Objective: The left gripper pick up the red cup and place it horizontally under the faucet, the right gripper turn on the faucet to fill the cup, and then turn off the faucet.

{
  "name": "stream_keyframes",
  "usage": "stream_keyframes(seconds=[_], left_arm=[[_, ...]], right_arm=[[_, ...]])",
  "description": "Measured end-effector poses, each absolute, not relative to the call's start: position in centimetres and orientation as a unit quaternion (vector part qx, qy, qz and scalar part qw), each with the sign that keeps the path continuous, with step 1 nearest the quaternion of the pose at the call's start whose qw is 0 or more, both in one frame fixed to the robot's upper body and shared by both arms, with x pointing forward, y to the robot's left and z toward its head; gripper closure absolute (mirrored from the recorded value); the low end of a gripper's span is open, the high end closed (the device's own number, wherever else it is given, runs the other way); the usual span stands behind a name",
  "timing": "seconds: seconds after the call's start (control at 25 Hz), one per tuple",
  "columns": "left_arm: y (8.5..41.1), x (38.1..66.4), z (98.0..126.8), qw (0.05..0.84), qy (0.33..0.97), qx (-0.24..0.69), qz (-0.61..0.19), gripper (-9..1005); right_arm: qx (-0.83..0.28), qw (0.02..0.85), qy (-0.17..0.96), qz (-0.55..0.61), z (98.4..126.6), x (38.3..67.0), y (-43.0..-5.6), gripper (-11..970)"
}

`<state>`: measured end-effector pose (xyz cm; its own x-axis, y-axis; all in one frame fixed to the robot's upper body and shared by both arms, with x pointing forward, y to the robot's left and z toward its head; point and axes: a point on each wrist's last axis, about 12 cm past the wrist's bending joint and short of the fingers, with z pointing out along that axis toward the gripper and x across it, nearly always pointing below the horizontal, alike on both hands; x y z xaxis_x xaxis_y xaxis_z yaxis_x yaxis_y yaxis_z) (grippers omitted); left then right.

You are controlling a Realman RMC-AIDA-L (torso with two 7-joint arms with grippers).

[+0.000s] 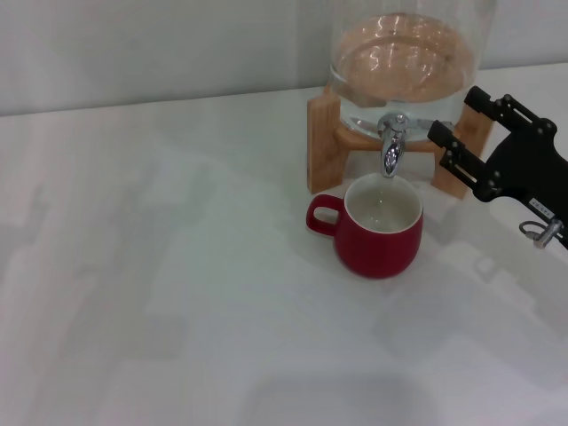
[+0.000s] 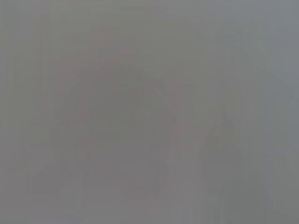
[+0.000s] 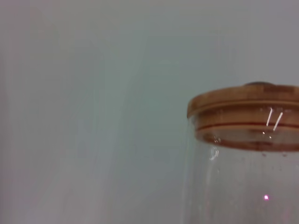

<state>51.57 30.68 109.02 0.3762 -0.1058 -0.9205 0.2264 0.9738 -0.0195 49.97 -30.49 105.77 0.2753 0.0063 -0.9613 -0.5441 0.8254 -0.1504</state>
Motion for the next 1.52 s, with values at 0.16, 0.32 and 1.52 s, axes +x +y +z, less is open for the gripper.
stream_keyframes(seconds=[0.16, 0.32, 1.52], left_arm=[[30.66, 51.49, 108.99, 0.828, 0.549, 0.056, -0.101, 249], [30.56, 51.46, 108.97, 0.827, 0.549, 0.058, -0.103, 249], [30.47, 51.84, 109.43, 0.831, 0.542, 0.062, -0.105, 248]], right_arm=[[-0.236, 0.758, 0.583, 0.173, 105.58, 50.20, -30.55, 342], [-0.236, 0.757, 0.585, 0.172, 105.51, 50.21, -30.57, 342], [-0.277, 0.732, 0.595, 0.186, 104.87, 49.58, -30.39, 342]])
